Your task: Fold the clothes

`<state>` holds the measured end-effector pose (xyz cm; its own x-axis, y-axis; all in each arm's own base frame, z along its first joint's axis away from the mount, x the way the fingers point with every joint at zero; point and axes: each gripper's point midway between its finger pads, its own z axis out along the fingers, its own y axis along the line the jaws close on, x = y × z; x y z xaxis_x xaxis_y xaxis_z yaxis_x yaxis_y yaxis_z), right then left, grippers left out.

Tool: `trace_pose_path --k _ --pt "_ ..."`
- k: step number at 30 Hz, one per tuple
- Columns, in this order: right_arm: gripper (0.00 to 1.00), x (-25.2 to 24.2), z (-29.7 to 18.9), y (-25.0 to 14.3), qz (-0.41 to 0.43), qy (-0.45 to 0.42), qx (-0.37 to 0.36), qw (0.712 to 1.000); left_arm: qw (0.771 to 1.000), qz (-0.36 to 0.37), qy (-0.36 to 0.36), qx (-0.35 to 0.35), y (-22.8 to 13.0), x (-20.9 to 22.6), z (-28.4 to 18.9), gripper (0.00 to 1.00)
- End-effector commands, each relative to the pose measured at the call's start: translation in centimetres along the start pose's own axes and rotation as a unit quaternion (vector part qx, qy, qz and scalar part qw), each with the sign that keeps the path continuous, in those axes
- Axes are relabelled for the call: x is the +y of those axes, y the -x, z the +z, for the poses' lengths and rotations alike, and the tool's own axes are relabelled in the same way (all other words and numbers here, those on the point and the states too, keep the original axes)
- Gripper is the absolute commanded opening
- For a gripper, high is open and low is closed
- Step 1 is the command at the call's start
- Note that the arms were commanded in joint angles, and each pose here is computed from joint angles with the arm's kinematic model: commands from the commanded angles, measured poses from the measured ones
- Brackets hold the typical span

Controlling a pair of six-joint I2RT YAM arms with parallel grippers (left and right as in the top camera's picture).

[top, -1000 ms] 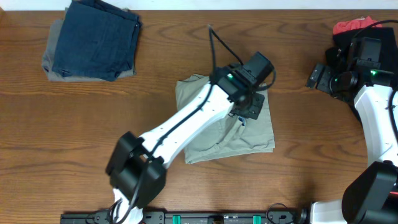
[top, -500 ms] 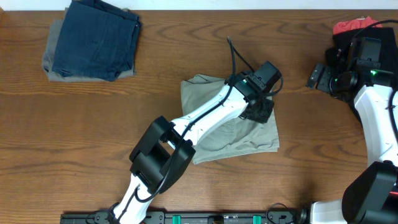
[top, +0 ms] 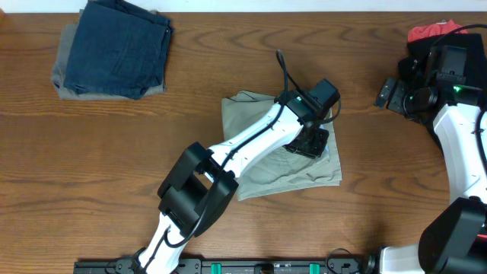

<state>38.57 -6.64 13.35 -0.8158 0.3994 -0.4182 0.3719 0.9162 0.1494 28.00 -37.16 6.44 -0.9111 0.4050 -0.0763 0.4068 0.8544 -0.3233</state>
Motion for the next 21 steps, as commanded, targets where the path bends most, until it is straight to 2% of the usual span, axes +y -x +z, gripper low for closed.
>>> trace_pose_path --k 1,4,7,14,21 --pt "0.99 0.0 -0.3 0.6 0.007 -0.001 -0.007 1.0 1.0 -0.004 -0.006 -0.012 0.0 0.1 -2.3 0.33" --pt "0.99 0.0 -0.3 0.6 0.007 -0.001 -0.007 1.0 1.0 0.002 -0.001 0.003 -0.8 -0.3 -1.5 0.51" --pt "0.99 0.0 -0.3 0.6 0.007 -0.001 -0.007 1.0 1.0 0.02 -0.006 -0.019 0.0 -1.3 -1.2 0.61" --pt "0.99 0.0 -0.3 0.5 0.007 -0.001 -0.007 1.0 0.993 0.013 0.009 -0.116 4.6 -1.1 -1.5 0.62" --pt "0.99 0.0 -0.3 0.6 0.007 -0.001 -0.007 1.0 0.989 -0.007 0.063 -0.136 6.0 1.2 1.0 0.63"
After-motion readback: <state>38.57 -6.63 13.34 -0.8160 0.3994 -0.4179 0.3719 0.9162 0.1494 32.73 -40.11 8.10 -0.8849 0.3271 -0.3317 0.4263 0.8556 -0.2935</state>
